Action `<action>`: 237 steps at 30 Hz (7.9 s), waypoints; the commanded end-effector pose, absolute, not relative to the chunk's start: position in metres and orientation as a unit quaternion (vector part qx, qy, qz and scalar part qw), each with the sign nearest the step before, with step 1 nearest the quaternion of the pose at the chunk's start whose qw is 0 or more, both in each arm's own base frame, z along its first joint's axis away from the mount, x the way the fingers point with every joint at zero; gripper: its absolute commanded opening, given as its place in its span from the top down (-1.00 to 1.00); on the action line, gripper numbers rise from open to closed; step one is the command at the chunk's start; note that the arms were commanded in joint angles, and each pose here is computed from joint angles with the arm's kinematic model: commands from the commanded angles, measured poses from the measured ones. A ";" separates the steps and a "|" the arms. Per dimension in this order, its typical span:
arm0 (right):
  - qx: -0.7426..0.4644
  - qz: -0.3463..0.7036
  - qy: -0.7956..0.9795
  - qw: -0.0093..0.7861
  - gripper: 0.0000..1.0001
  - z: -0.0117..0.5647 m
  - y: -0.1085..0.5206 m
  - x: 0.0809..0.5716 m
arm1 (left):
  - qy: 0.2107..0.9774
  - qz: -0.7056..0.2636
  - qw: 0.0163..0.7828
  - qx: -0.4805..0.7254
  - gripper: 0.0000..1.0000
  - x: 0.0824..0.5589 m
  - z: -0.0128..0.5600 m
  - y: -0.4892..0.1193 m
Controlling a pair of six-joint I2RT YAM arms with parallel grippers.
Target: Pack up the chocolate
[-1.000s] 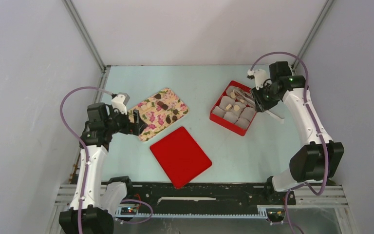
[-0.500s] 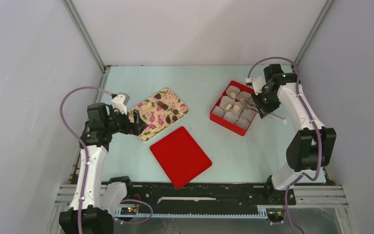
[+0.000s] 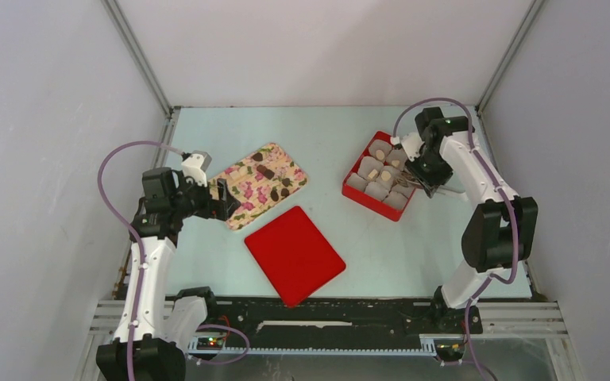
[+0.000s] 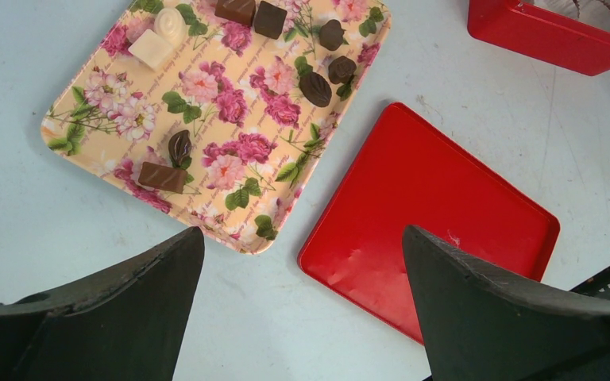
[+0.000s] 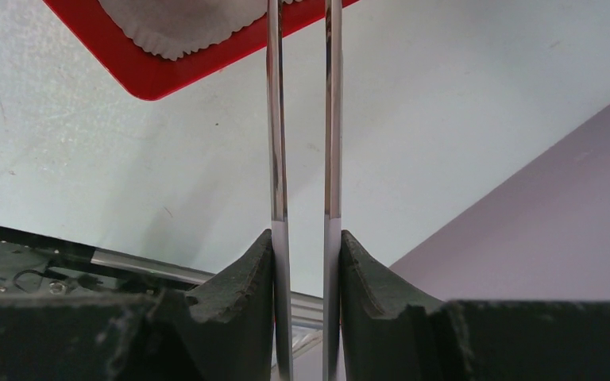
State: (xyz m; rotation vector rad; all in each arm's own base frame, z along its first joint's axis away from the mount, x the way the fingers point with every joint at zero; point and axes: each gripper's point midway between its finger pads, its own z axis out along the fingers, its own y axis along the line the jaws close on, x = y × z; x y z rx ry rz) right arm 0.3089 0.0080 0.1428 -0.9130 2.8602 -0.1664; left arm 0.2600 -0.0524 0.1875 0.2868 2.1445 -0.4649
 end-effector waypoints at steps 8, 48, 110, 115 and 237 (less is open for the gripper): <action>-0.327 -0.119 0.934 0.075 0.55 0.160 -0.009 0.311 | 0.861 -0.196 0.454 0.117 -0.97 0.263 0.187 -0.054; -0.352 -0.131 0.919 0.116 0.22 0.179 0.010 0.329 | 0.863 -0.194 0.452 0.116 -0.97 0.264 0.184 -0.053; -0.139 0.083 0.934 0.318 0.28 0.214 -0.004 0.286 | 0.898 -0.200 0.297 0.255 0.14 0.412 0.077 -0.389; -0.139 0.081 0.934 0.319 0.29 0.214 -0.005 0.287 | 0.895 -0.183 0.294 0.282 0.37 0.413 0.073 -0.385; -0.446 0.159 0.835 0.280 0.46 0.187 0.333 0.399 | 0.875 -0.055 0.472 0.096 -0.65 0.257 0.216 -0.010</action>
